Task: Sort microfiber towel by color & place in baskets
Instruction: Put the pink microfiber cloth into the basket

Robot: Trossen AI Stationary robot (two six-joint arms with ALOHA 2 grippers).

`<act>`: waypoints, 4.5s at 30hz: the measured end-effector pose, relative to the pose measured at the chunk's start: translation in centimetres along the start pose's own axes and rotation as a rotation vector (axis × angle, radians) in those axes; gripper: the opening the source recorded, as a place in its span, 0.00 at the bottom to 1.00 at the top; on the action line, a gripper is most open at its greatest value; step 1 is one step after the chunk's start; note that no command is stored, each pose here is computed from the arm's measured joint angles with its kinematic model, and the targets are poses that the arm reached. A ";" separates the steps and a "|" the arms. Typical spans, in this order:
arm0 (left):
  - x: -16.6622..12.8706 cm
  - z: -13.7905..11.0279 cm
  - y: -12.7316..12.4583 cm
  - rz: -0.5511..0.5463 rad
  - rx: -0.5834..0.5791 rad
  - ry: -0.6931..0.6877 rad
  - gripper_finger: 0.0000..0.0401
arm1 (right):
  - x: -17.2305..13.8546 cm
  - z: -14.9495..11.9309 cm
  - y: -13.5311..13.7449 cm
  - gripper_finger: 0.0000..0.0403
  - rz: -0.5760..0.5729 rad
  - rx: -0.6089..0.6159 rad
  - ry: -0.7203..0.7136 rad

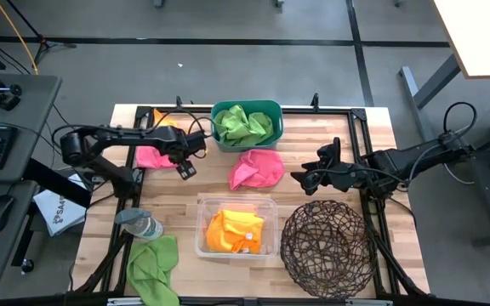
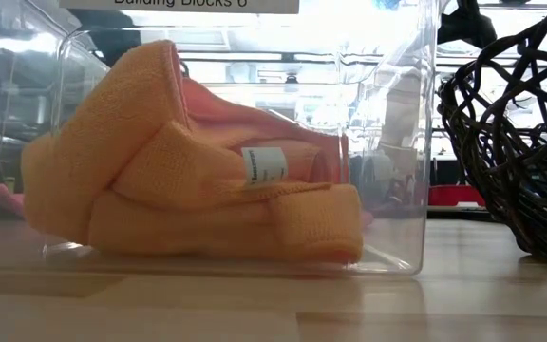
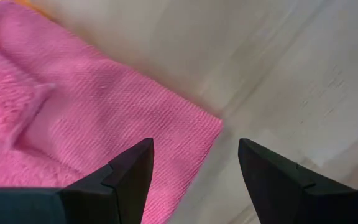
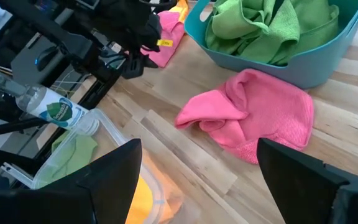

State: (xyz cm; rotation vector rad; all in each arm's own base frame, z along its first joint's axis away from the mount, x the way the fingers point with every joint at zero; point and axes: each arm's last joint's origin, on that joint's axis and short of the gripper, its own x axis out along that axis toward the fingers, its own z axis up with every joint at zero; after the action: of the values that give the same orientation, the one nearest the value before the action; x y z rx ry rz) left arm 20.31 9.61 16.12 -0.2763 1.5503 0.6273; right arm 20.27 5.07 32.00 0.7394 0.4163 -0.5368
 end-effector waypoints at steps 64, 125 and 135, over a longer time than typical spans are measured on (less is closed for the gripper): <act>-28.5 0.2 -1.3 -0.379 0.084 -1.325 0.00 | 0.0 0.2 0.0 0.78 -0.016 -0.056 -0.047; -24.4 8.9 -12.5 -0.660 0.202 -1.417 0.10 | 2.6 1.8 4.0 0.06 0.229 -0.533 -0.255; -23.4 6.0 -7.1 -0.496 0.222 -1.083 0.42 | -0.4 2.3 0.9 0.02 0.132 -0.453 -0.135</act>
State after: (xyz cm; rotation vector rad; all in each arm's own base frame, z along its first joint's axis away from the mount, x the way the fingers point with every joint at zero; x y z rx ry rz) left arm 31.37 2.37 37.54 -0.1007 0.4585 0.1298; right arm 20.87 4.09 34.18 0.2898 0.3432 -0.3470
